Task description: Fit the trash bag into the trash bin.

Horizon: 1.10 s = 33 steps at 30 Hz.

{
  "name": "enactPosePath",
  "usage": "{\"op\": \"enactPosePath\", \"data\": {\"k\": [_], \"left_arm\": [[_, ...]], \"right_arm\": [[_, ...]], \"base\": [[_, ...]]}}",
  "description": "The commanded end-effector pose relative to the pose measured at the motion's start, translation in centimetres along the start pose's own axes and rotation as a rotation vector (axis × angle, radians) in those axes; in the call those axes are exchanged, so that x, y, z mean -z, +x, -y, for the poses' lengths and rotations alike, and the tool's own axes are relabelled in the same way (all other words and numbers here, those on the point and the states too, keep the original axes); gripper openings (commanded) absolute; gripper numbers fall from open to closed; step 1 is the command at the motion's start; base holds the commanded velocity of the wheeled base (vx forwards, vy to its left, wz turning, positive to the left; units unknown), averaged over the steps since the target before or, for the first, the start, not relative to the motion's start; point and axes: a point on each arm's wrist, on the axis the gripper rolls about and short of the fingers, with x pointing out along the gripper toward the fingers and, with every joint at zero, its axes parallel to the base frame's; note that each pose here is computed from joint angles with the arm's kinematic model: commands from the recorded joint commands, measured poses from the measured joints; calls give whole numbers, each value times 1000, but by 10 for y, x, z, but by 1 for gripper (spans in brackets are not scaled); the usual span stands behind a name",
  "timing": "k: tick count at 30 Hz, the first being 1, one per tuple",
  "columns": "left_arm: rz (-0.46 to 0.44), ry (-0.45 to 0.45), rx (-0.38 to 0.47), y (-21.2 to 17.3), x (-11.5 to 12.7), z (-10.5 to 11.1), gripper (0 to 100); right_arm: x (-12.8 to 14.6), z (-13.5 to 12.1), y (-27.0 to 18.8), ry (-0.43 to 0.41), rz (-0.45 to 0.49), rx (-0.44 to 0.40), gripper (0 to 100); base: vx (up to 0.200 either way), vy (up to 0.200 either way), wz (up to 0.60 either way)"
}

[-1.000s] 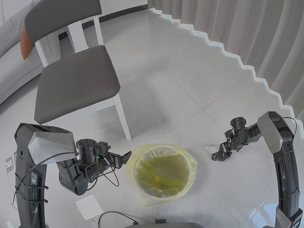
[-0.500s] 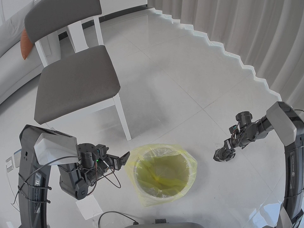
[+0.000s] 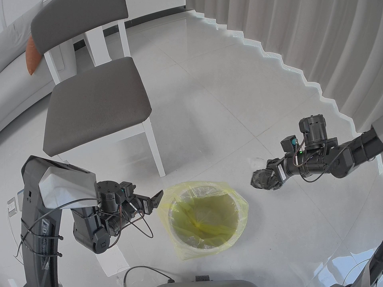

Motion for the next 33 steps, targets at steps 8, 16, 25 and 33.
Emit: {"op": "enactPosePath", "data": {"k": [8,16,25,33], "left_arm": [[82,8,-42,-15,-26,5,100],[125,17,-40,-19,-39,7,100],[126,8,-45,-27,-43,4,100],[123,8,-38,-26,-42,6,100]], "right_arm": [[-21,-131,-83,-216,219,-278,0],[-5,-177,-57,-227,146,-342,0],[21,-193,-9,-259,16,-355,0],[28,-182,18,-234,-35,-330,0]], "base": [[0,0,0],[0,0,0],[0,0,0],[0,0,0]]}}
